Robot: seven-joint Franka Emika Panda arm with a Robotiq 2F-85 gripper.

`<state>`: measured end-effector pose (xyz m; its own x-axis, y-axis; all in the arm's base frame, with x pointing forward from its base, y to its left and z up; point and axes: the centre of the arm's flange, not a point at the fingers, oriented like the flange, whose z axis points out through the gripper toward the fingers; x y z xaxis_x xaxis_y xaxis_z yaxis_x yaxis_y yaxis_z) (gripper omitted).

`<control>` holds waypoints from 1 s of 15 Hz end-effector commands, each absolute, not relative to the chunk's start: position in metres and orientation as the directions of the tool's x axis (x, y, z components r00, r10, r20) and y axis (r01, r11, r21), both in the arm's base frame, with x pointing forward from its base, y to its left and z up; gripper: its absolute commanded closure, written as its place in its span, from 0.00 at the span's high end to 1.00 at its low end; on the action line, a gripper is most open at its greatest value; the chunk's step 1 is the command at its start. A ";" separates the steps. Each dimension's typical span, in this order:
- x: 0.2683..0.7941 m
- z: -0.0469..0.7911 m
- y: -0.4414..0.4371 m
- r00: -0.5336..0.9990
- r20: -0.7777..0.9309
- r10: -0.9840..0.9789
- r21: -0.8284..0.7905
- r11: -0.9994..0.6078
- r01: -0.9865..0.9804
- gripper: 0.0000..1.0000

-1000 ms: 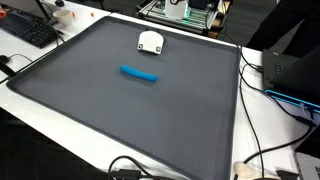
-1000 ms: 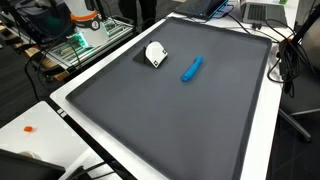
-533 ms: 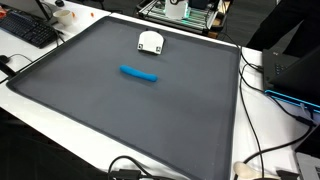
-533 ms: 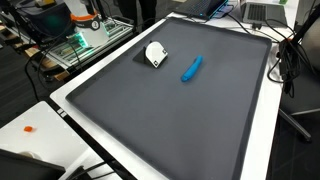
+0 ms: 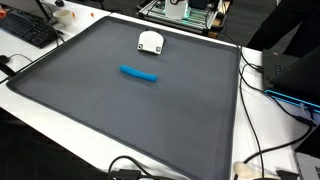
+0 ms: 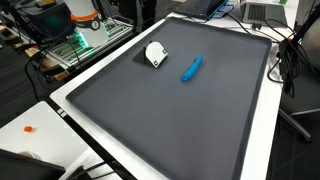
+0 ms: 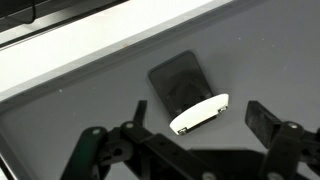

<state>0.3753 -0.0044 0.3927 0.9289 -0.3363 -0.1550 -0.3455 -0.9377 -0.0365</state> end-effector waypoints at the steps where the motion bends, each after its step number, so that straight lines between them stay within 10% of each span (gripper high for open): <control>1: 0.365 0.371 0.010 0.858 -0.140 -0.495 -0.107 -0.853 -0.510 1.00; 15: 0.386 0.293 0.025 0.569 -0.215 -0.794 -0.137 -0.552 -0.822 1.00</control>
<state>0.3774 0.0193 0.3149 0.6277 -0.7557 -0.1870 -0.7784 -0.6124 -0.1379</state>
